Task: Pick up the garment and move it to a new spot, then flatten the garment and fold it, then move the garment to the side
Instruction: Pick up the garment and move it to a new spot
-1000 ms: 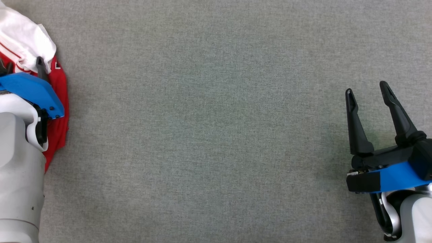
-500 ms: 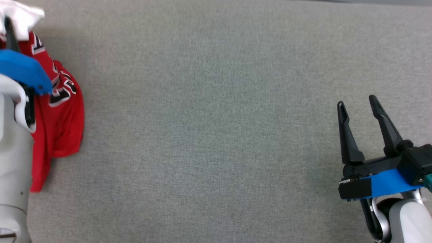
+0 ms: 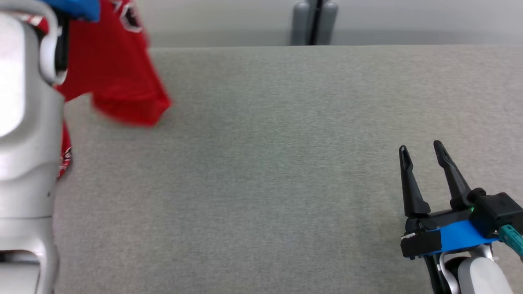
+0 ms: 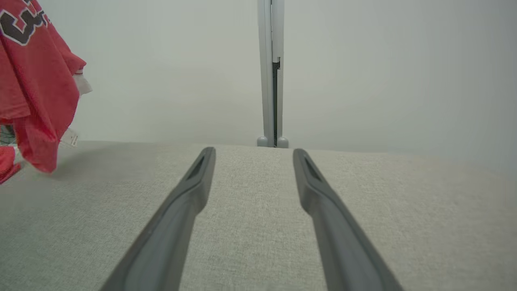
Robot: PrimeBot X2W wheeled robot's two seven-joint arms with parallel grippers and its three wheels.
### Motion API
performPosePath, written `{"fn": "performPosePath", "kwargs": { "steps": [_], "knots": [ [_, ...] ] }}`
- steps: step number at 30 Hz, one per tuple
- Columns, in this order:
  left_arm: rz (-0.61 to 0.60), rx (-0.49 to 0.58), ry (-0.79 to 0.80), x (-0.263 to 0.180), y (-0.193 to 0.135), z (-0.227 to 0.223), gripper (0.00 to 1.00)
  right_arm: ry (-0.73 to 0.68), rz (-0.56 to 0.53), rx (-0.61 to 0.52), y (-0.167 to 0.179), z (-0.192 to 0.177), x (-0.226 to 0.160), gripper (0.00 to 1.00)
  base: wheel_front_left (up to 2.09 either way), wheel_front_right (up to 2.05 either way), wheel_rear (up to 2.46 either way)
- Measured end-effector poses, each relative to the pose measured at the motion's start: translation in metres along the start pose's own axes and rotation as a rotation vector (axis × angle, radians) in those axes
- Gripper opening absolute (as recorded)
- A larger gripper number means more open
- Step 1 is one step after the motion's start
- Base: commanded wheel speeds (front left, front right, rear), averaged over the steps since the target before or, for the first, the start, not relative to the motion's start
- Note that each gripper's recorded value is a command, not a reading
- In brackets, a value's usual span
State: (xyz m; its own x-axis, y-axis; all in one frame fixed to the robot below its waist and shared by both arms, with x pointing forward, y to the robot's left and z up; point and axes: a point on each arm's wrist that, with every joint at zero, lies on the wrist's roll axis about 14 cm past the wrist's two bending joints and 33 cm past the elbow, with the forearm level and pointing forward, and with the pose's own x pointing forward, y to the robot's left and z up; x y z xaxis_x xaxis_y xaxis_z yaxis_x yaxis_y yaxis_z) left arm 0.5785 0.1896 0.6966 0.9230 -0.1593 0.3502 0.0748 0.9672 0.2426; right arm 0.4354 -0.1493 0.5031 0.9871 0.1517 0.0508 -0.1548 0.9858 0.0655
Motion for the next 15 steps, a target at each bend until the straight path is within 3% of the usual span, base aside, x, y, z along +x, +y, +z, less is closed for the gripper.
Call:
{"fn": "performPosePath", "kwargs": {
  "steps": [6,15],
  "knots": [
    [-0.208,-0.075,-0.202,0.03,-0.094,0.082,0.0,-0.012,-0.087,0.022,-0.027,0.004,-0.022,1.0,0.0,0.0,0.0],
    [-0.472,-0.229,-0.279,0.028,-0.22,0.121,0.0,-0.014,-0.251,0.013,-0.076,0.006,-0.062,1.0,0.0,0.0,0.0]
  ]
}}
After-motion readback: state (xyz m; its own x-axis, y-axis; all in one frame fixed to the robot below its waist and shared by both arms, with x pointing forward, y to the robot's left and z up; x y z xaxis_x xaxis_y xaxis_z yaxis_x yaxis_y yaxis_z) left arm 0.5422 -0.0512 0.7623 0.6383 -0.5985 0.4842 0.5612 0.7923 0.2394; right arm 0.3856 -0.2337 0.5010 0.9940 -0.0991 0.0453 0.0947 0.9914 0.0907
